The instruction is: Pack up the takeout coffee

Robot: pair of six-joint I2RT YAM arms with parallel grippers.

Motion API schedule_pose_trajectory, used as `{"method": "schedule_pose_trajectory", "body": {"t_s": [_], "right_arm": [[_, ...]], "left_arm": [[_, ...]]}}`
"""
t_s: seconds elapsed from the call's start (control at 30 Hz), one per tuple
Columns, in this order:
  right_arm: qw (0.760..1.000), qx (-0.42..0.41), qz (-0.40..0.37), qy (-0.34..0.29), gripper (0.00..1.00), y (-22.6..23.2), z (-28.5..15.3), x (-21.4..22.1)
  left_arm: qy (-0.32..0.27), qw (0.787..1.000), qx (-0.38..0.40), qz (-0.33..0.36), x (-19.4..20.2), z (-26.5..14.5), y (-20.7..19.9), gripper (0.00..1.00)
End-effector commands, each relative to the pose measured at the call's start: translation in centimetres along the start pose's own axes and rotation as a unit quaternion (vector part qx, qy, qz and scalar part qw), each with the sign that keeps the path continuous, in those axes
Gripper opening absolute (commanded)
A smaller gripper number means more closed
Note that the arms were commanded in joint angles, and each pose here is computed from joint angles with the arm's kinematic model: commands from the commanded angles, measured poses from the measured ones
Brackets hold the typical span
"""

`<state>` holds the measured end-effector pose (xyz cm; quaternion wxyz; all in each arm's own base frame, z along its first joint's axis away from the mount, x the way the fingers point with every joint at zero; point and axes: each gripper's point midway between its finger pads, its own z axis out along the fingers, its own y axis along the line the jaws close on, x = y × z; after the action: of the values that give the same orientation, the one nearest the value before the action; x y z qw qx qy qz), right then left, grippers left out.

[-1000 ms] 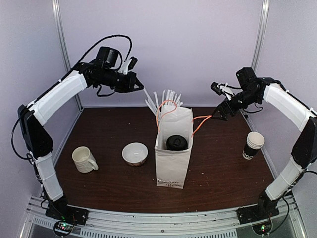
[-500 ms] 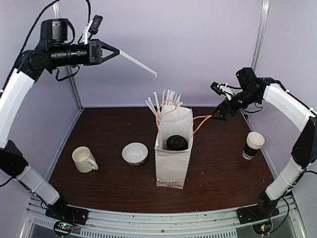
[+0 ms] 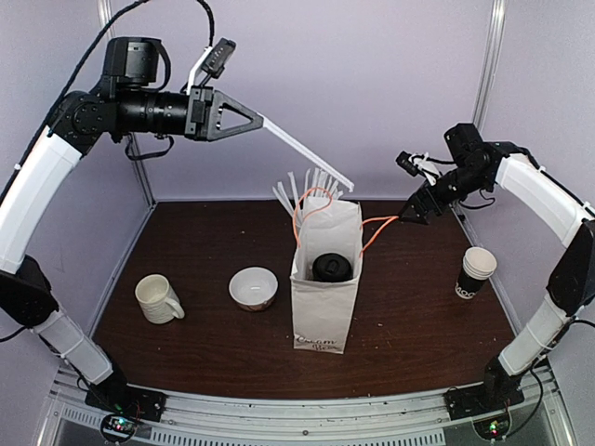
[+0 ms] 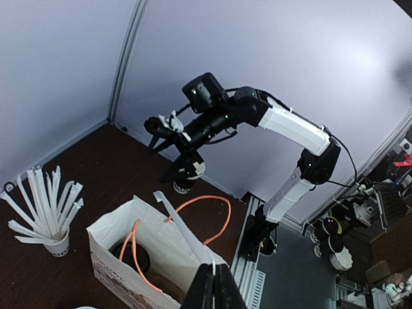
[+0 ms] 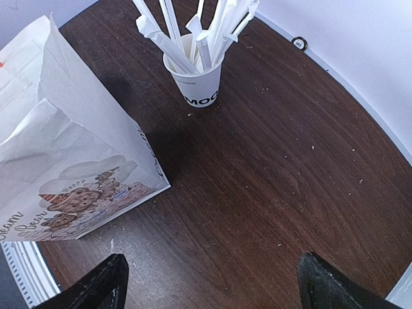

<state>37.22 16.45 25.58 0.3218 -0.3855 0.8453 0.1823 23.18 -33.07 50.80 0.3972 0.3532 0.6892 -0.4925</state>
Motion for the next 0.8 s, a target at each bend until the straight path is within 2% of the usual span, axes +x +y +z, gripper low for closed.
{"method": "schedule_pose_trajectory", "body": {"t_s": [0.0, 0.17, 0.53, 0.7, 0.77], "right_arm": [[1.000, 0.013, -0.010, 0.000, 0.95, -0.3, -1.3, -0.6], [1.000, 0.017, -0.012, 0.002, 0.95, -0.2, -1.7, -0.6], [1.000, 0.018, -0.011, -0.005, 0.97, 0.0, -2.3, -1.0], [0.998, 0.054, -0.019, -0.022, 0.99, -0.5, -4.8, -2.8], [0.996, 0.079, -0.029, -0.042, 1.00, -0.8, -6.9, -4.6]], "left_arm": [[0.042, 0.999, 0.028, 0.011, 2.1, 1.4, -2.0, 0.00], [0.099, 0.995, 0.006, 0.021, 5.2, 3.2, -1.6, 0.00], [0.132, 0.991, -0.026, 0.014, 6.8, 4.0, -0.2, 0.00], [0.154, 0.988, -0.008, -0.005, 8.1, 6.6, 0.5, 0.05], [0.162, 0.986, 0.016, -0.019, 8.7, 8.3, 0.5, 0.12]]}}
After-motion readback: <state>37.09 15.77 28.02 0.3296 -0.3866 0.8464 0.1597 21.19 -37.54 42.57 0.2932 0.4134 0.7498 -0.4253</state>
